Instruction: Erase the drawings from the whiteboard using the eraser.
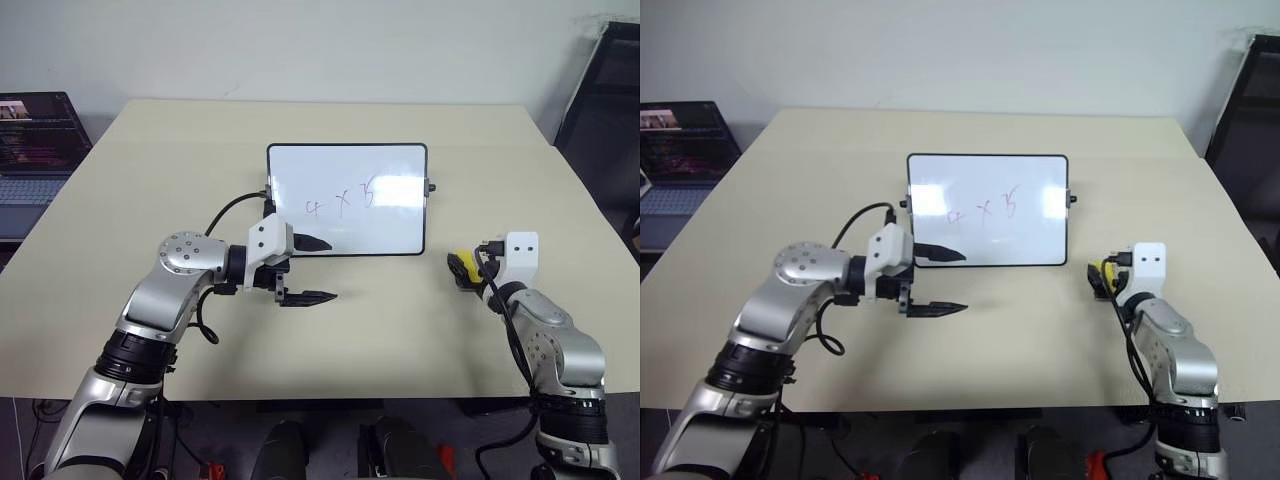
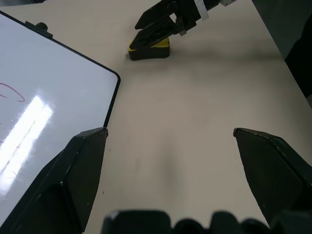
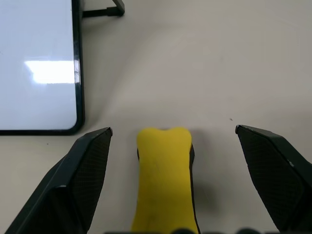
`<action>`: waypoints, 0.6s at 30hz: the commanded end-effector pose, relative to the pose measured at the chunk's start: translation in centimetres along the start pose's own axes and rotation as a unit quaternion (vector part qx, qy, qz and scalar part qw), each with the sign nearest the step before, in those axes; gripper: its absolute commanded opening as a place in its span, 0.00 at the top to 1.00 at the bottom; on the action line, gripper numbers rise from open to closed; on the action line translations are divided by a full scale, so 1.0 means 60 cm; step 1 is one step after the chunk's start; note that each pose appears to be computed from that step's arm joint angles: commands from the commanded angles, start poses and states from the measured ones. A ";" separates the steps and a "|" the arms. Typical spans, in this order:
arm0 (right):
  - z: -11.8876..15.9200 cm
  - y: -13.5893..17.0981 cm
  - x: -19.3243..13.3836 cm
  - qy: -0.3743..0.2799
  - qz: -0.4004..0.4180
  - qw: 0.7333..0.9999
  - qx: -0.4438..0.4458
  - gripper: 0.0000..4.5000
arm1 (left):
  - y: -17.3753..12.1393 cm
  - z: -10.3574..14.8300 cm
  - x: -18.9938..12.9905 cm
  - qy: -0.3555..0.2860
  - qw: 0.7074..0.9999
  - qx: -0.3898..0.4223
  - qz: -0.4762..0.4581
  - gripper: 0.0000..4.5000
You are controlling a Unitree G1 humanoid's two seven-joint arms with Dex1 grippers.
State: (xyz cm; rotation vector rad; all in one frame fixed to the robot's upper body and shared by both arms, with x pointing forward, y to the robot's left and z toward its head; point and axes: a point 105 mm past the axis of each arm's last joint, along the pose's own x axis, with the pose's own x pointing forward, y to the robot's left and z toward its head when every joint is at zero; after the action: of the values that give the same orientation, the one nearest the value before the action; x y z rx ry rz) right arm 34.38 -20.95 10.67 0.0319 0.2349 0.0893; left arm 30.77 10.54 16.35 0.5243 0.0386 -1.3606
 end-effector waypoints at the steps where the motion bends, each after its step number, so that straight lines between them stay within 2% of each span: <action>1: 0.008 -0.002 -0.005 -0.006 0.004 1.000 -0.011 0.01 | 0.003 0.014 -0.002 -0.009 1.000 0.018 0.005 0.00; 16: -0.013 -0.004 0.001 0.019 0.010 1.000 -0.020 0.01 | 0.000 0.015 0.002 -0.010 1.000 0.021 0.001 0.00; 18: -0.015 -0.004 0.001 0.021 0.010 1.000 -0.020 0.09 | -0.001 0.014 0.002 -0.010 1.000 0.021 0.003 0.00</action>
State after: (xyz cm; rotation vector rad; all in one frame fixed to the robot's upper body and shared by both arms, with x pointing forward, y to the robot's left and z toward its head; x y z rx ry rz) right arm 34.24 -20.67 9.22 0.0089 0.2937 0.1266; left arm 30.85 10.52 16.35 0.5263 0.0372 -1.3530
